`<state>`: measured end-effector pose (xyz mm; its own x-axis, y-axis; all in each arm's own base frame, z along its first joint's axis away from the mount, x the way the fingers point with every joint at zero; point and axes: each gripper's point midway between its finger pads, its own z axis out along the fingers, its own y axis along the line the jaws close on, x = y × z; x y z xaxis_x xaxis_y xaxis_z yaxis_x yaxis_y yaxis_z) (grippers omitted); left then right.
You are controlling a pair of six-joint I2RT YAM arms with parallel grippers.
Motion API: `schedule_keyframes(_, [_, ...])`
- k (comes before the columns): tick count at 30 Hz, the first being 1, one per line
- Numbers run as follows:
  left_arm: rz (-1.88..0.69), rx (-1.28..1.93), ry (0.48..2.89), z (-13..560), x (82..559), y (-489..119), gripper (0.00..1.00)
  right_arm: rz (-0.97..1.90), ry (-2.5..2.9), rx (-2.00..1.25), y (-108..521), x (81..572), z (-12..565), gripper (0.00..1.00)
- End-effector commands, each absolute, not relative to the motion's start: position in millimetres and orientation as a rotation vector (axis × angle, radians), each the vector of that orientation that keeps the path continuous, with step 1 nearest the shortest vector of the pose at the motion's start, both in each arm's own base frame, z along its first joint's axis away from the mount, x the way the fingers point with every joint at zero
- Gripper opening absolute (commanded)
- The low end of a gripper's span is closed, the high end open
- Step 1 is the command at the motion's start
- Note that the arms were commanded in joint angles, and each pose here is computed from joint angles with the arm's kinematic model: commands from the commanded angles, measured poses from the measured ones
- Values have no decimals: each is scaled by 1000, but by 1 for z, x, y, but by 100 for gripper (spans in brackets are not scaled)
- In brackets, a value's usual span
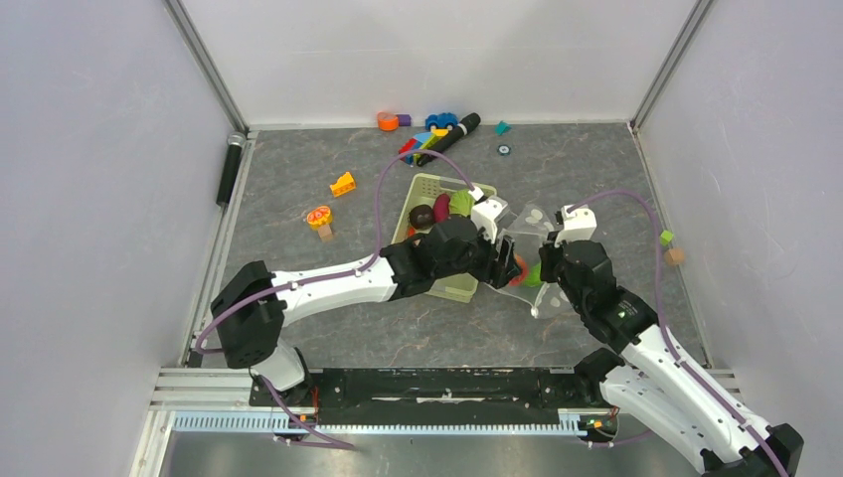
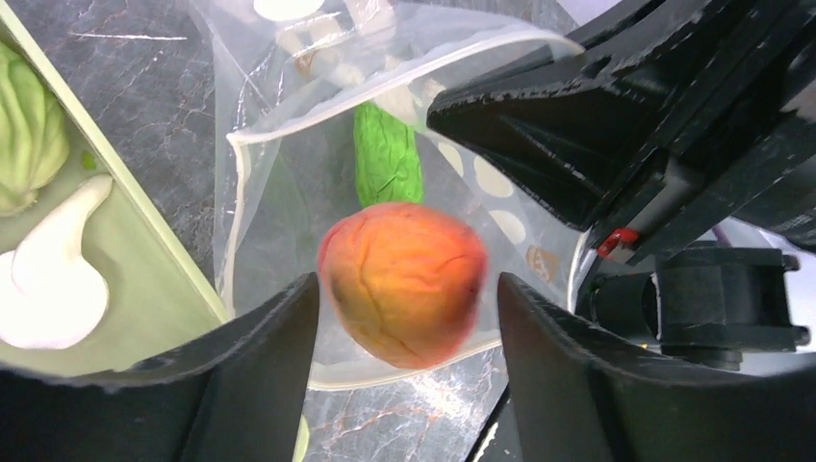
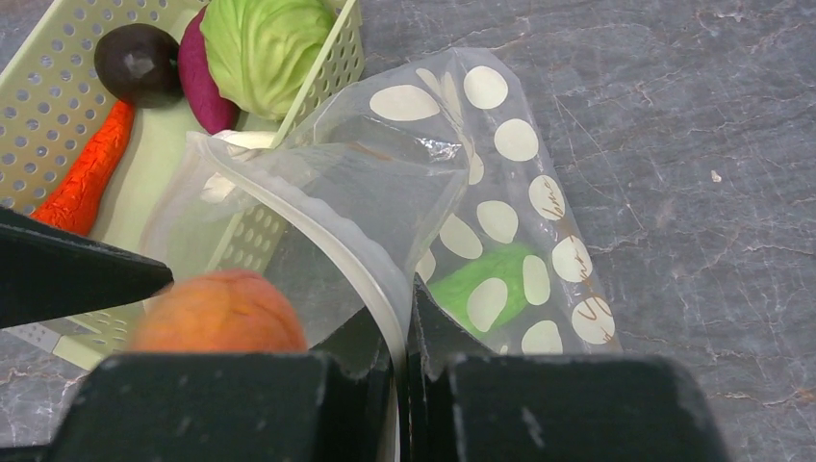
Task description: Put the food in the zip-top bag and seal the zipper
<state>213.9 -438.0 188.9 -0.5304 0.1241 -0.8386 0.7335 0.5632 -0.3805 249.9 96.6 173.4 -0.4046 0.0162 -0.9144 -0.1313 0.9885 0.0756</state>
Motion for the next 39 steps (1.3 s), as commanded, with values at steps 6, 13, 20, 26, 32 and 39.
schedule_keyframes(6, [-913,677,1917,220,219,-442,100,208,1927,-83,104,254,189,8])
schedule_keyframes(13, [-858,619,1930,219,217,-415,100,210,1929,-80,104,254,189,8])
schedule_keyframes(20, [-668,540,2048,187,227,-384,100,215,1968,-48,104,252,206,9])
schedule_keyframes(26, [-785,580,2001,204,214,-391,100,271,2135,-22,114,238,229,8])
schedule_keyframes(32, [-937,632,1929,215,197,-399,85,497,2193,-64,151,231,232,2])
schedule_keyframes(39, [-951,565,1885,241,198,-388,2,429,2216,39,133,229,215,3])
